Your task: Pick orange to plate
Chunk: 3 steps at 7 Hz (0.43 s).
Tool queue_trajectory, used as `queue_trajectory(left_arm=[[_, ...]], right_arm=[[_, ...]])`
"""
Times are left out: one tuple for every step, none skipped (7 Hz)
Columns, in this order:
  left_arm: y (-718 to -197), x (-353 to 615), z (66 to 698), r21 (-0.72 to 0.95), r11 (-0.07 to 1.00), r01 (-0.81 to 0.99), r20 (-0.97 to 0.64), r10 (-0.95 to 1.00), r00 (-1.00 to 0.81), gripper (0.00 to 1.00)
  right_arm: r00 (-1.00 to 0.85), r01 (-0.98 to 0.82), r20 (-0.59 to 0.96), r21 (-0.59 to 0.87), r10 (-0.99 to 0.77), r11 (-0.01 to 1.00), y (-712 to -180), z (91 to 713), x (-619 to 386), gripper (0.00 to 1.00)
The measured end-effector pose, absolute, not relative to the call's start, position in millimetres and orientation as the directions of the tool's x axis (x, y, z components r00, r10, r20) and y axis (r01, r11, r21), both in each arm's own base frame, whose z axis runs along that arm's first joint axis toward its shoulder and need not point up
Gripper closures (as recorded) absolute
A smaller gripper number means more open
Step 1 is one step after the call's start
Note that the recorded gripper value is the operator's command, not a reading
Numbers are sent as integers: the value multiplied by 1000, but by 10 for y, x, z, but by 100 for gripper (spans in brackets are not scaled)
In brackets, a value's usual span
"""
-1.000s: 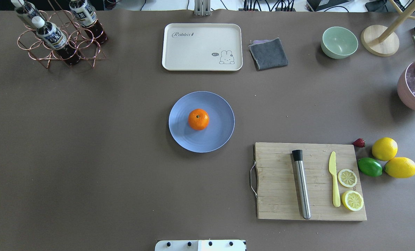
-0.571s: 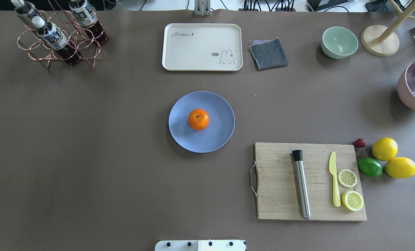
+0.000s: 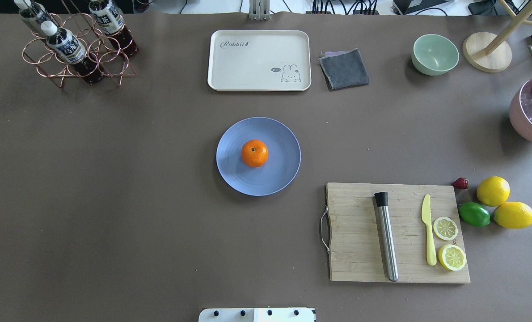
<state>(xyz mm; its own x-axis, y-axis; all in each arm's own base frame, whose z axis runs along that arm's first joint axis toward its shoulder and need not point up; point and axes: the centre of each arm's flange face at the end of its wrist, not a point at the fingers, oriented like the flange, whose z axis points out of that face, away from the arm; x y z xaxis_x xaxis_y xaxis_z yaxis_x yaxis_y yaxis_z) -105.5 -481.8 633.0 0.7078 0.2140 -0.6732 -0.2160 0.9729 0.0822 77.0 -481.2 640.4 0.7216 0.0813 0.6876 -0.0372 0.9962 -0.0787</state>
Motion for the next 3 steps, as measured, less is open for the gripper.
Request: queue_trajectory(left_arm=[[-4821, -1055, 6325, 83, 973, -216, -673, 215, 708, 2], [-4824, -1055, 6319, 86, 972, -217, -673, 217, 707, 2], [-4826, -1051, 6317, 86, 972, -218, -673, 218, 707, 2]], right_arm=[[721, -37, 688, -77, 80, 996, -4817, 6398, 770, 0], [721, -37, 688, -76, 79, 996, -4821, 6394, 770, 0], [721, -37, 688, -75, 78, 996, -4823, 6390, 770, 0]])
